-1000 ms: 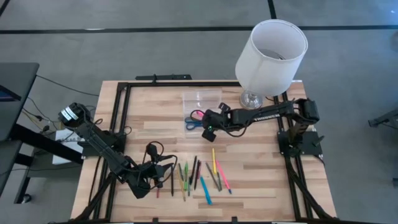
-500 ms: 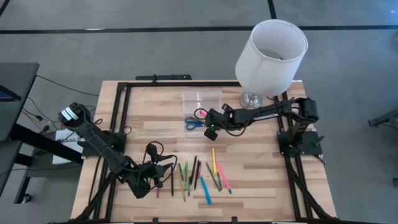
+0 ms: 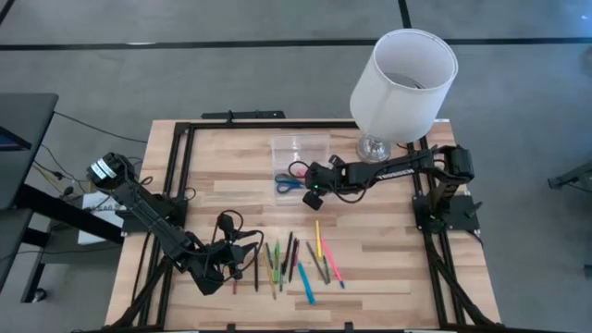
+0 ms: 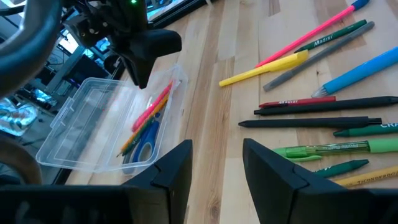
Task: Pick & place school supplies into a supply box
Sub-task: Put the pink pen into the supply box, then put the left red crayon into the supply box
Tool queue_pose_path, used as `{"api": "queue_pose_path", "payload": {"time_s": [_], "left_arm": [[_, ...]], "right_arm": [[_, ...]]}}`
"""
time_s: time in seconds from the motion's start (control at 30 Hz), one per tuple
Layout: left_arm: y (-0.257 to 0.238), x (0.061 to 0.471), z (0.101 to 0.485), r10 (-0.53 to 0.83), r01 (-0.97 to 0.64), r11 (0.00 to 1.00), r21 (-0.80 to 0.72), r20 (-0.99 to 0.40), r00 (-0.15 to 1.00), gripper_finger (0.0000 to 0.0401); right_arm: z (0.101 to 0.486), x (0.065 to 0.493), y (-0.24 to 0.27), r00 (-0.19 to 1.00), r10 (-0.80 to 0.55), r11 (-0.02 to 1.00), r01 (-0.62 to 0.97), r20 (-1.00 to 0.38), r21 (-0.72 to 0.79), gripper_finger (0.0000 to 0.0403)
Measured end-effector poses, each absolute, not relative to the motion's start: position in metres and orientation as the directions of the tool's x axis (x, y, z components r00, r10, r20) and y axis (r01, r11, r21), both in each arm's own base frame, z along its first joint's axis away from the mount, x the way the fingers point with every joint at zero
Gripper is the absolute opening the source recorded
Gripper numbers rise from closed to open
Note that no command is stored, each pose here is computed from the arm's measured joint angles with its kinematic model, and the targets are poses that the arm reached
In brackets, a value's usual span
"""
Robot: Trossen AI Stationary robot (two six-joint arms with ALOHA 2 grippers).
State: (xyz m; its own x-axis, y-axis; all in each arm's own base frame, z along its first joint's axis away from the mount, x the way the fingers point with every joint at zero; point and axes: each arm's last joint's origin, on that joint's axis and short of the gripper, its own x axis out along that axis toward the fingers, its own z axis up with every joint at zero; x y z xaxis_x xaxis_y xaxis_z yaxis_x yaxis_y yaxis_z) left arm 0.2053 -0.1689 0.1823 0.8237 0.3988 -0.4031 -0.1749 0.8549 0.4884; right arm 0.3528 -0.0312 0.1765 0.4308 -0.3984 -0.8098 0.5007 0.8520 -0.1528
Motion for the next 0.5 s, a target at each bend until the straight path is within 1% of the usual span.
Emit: {"api": "queue_pose_path", "payload": {"time_s": [0.2, 0.33, 0.5], "left_arm": [[-0.169, 0.205, 0.182, 0.400, -0.174, 0.854, 0.491, -0.404, 0.823, 0.0137], [-0.168, 0.204, 0.181, 0.406, -0.176, 0.852, 0.492, -0.410, 0.817, 0.0137], [-0.168, 0.204, 0.181, 0.407, -0.209, 0.870, 0.446, -0.412, 0.815, 0.0137]], "right_arm": [[0.178, 0.355, -0.022, 0.444, -0.446, 0.837, 0.515, -0.777, -0.186, 0.0110], [0.179, 0.355, -0.001, 0.453, -0.496, 0.837, 0.477, -0.741, -0.268, 0.0113], [0.185, 0.351, 0.035, 0.492, -0.531, 0.837, 0.431, -0.690, -0.336, 0.0108]]}}
